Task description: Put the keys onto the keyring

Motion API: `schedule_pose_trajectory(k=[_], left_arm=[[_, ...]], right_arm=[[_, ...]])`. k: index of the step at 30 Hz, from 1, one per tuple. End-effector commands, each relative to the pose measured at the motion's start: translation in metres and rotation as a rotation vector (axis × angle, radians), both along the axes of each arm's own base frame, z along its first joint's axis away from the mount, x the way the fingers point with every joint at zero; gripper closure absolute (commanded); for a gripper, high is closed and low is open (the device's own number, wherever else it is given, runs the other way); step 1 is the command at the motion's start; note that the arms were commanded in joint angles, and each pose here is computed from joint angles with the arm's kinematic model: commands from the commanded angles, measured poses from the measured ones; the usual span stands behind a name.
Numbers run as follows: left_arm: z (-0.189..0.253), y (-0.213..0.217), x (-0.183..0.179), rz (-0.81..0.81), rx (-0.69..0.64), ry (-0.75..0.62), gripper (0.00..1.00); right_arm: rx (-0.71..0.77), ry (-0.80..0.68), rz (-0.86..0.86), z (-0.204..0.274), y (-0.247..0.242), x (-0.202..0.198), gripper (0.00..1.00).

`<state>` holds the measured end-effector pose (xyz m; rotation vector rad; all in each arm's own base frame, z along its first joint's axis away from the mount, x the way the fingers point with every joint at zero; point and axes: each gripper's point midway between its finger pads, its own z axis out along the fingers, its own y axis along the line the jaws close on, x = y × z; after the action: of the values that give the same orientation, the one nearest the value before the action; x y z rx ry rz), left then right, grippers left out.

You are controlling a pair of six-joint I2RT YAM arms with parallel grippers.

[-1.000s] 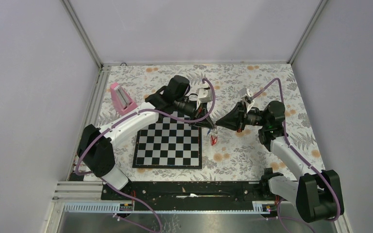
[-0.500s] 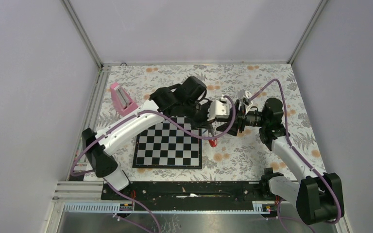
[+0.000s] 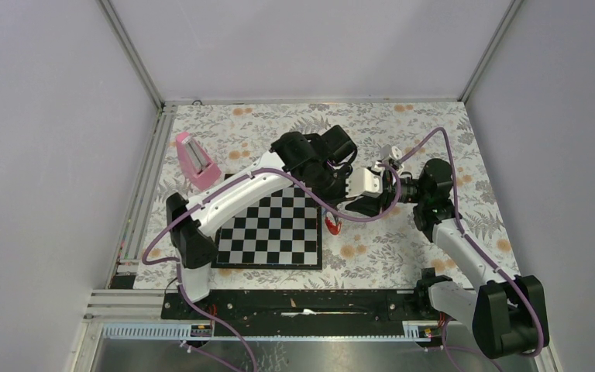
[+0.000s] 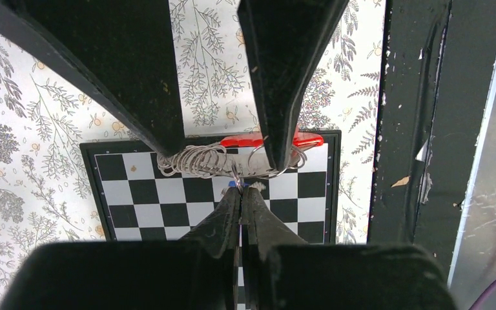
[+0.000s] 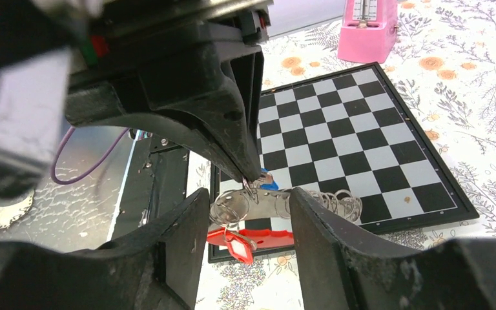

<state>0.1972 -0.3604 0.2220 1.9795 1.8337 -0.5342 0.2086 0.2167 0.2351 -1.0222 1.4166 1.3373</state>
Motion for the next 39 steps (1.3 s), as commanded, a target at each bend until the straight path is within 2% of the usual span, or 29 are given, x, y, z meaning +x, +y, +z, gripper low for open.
schedule_pose_trajectory(k=[1,10,15,20,27,32,36,39], left_arm=[[0.028,-0.005,-0.001,-0.003,-0.058,-0.033,1.0],[0.032,-0.016,-0.013,-0.042,-0.111,0.032,1.0],[0.031,-0.019,-0.013,-0.042,-0.116,0.042,1.0],[0.03,-0.021,-0.015,-0.043,-0.121,0.056,1.0],[0.028,-0.021,-0.014,-0.038,-0.117,0.057,1.0],[0.026,-0.022,-0.013,-0.034,-0.115,0.058,1.0],[0.03,-0.022,-0.013,-0.049,-0.138,0.048,1.0],[0.041,-0.019,-0.012,-0.067,-0.205,0.031,0.98]], right_arm=[[0.008,-0.041,0.034,0.002,0.003,-0.004,0.45],[0.014,-0.033,0.044,0.0,0.007,-0.006,0.47],[0.018,-0.029,0.054,0.001,0.009,-0.008,0.56],[0.017,-0.027,0.062,0.0,0.01,-0.009,0.71],[0.016,-0.029,0.065,-0.001,0.01,-0.01,0.81],[0.017,-0.031,0.069,0.001,0.01,-0.011,1.0],[0.023,-0.039,0.067,0.007,0.01,-0.01,1.0],[0.031,-0.04,0.06,0.014,0.009,-0.009,1.0]])
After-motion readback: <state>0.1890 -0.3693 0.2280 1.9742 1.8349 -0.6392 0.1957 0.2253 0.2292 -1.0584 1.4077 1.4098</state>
